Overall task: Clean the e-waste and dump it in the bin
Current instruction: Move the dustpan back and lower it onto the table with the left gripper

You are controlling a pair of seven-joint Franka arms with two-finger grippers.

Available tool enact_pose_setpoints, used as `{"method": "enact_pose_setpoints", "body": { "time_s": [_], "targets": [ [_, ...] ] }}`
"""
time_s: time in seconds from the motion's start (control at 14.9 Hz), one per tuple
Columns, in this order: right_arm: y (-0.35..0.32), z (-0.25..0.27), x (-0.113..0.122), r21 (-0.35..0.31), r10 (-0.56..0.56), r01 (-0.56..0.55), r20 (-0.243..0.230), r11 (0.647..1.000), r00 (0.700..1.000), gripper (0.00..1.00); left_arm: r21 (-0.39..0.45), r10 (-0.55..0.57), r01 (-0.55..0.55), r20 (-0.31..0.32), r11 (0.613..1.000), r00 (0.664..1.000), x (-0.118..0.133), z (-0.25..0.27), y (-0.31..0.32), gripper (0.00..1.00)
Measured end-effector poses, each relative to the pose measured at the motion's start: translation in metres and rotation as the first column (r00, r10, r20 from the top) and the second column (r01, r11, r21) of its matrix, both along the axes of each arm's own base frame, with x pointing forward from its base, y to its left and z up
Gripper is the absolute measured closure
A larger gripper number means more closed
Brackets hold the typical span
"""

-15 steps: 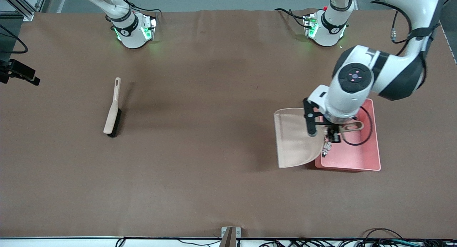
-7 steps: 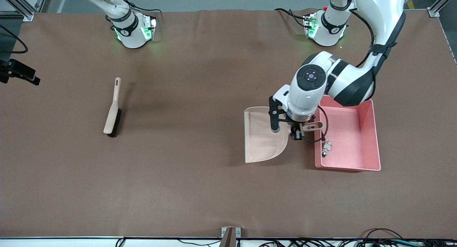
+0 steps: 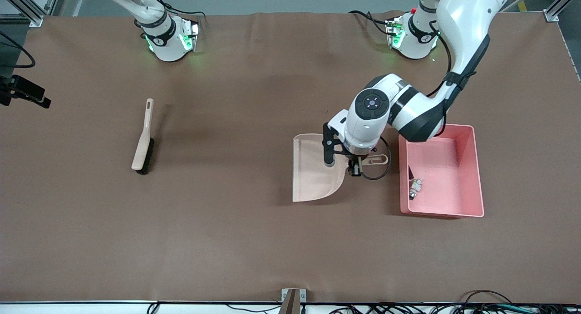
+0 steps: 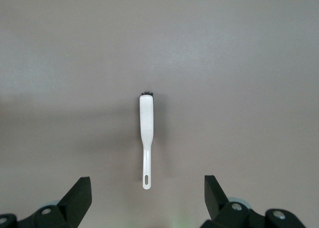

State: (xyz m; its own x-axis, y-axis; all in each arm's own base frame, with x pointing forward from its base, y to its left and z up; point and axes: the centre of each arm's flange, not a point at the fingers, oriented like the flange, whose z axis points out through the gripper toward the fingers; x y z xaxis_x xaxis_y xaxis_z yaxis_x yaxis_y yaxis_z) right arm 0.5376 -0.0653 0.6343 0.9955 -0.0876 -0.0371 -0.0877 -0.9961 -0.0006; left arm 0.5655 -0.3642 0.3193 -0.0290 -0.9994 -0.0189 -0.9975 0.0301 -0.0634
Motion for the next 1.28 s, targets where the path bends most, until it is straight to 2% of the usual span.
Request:
{"method": "enact_pose_setpoints", "body": {
  "time_s": [0.4, 0.81, 1.28],
  "targets": [
    [-0.001, -0.001, -0.001, 0.001, -0.003, 0.003, -0.012, 1.000, 1.000, 0.00, -0.009, -0.025, 0.025, -0.048, 1.000, 0.999, -0.010, -0.039, -0.016, 0.67],
    [-0.001, -0.001, -0.002, 0.001, -0.002, 0.002, -0.014, 1.000, 1.000, 0.00, 0.092, -0.025, 0.028, -0.037, 0.995, 0.999, -0.016, -0.074, 0.004, 0.67],
    [0.000, -0.002, -0.002, 0.001, -0.001, 0.001, -0.018, 1.000, 1.000, 0.00, 0.101, -0.007, 0.012, -0.049, 0.995, 0.999, -0.022, -0.084, 0.002, 0.67]
  ]
}}
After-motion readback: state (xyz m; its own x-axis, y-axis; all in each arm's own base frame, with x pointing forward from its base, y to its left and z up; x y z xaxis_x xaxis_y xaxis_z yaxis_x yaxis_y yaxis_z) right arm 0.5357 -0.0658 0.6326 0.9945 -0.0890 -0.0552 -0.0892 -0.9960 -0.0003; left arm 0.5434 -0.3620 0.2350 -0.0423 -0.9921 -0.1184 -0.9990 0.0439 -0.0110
